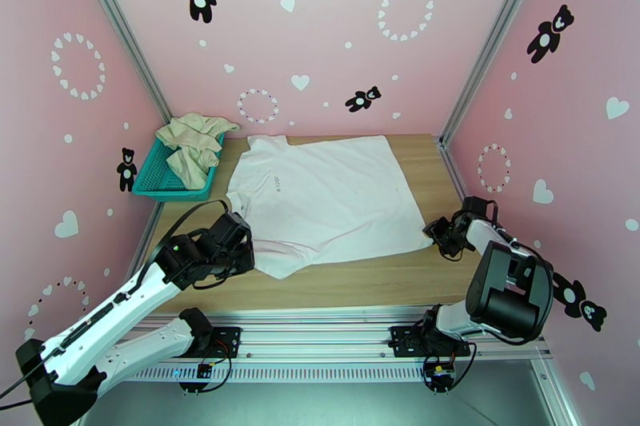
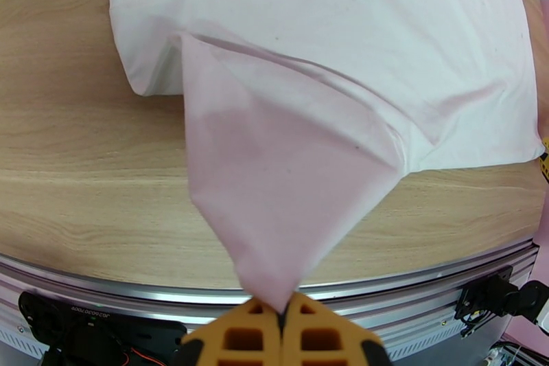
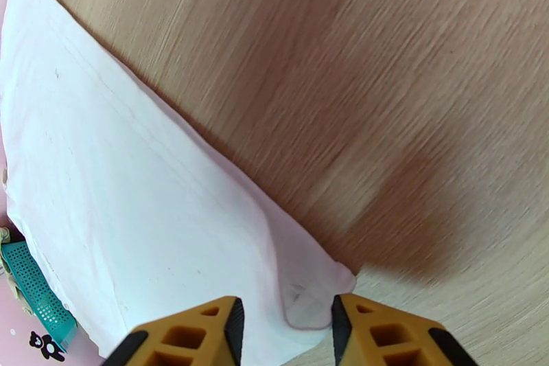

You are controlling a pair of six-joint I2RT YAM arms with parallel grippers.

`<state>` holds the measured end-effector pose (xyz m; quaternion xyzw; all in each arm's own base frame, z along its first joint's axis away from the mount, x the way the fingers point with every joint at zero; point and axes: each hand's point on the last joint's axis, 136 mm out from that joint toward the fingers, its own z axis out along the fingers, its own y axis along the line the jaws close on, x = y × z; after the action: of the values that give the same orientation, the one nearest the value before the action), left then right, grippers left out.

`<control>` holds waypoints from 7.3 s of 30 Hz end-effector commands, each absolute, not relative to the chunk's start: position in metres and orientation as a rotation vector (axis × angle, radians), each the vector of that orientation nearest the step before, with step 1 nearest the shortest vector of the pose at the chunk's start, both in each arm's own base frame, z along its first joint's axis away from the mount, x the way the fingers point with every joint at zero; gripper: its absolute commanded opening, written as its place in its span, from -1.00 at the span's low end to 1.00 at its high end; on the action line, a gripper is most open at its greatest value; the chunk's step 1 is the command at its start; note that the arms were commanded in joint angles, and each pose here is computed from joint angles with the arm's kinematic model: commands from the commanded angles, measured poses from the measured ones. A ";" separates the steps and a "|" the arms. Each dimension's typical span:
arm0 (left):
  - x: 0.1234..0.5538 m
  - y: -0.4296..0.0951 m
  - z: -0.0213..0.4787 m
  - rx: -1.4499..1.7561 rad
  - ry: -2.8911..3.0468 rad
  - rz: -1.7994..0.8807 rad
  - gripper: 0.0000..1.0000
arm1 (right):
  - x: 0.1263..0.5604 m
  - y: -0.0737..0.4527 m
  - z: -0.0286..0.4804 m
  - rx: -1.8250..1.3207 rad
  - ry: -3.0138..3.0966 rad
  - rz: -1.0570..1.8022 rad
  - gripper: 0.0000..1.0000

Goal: Fold and stack the mixed laundry pile

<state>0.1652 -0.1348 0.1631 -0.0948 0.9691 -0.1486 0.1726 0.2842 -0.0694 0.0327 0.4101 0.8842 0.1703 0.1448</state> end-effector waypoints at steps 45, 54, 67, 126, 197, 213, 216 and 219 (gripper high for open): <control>0.303 -0.123 0.199 -0.371 2.505 -0.382 -1.00 | 0.406 -0.052 0.089 0.911 2.551 0.473 -1.00; 0.340 -0.124 0.171 -0.380 2.541 -0.364 -1.00 | 0.436 -0.041 0.069 0.885 2.613 0.488 -0.79; 0.332 -0.126 0.169 -0.370 2.546 -0.396 -1.00 | 0.411 -0.038 0.065 0.852 2.651 0.467 -0.11; 0.204 -0.107 0.185 -0.447 2.592 -0.551 -1.00 | 0.295 -0.020 0.119 0.667 2.658 0.224 -1.00; 0.359 -0.197 0.072 -0.609 2.618 -0.579 0.16 | 0.399 0.002 0.086 0.619 2.632 0.386 0.02; 0.352 -0.189 0.050 -0.717 2.646 -0.463 0.15 | 0.396 0.006 0.082 0.616 2.641 0.413 0.02; 0.348 -0.187 0.047 -0.735 2.653 -0.449 0.15 | 0.395 0.006 0.082 0.613 2.645 0.412 0.02; 0.348 -0.189 0.044 -0.741 2.653 -0.448 0.17 | 0.396 0.006 0.082 0.613 2.645 0.412 0.02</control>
<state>0.3536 -0.1926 0.0487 -0.2531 0.9353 -0.1740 0.1758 0.3983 0.0049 0.0749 0.2237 0.9450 0.1454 0.1891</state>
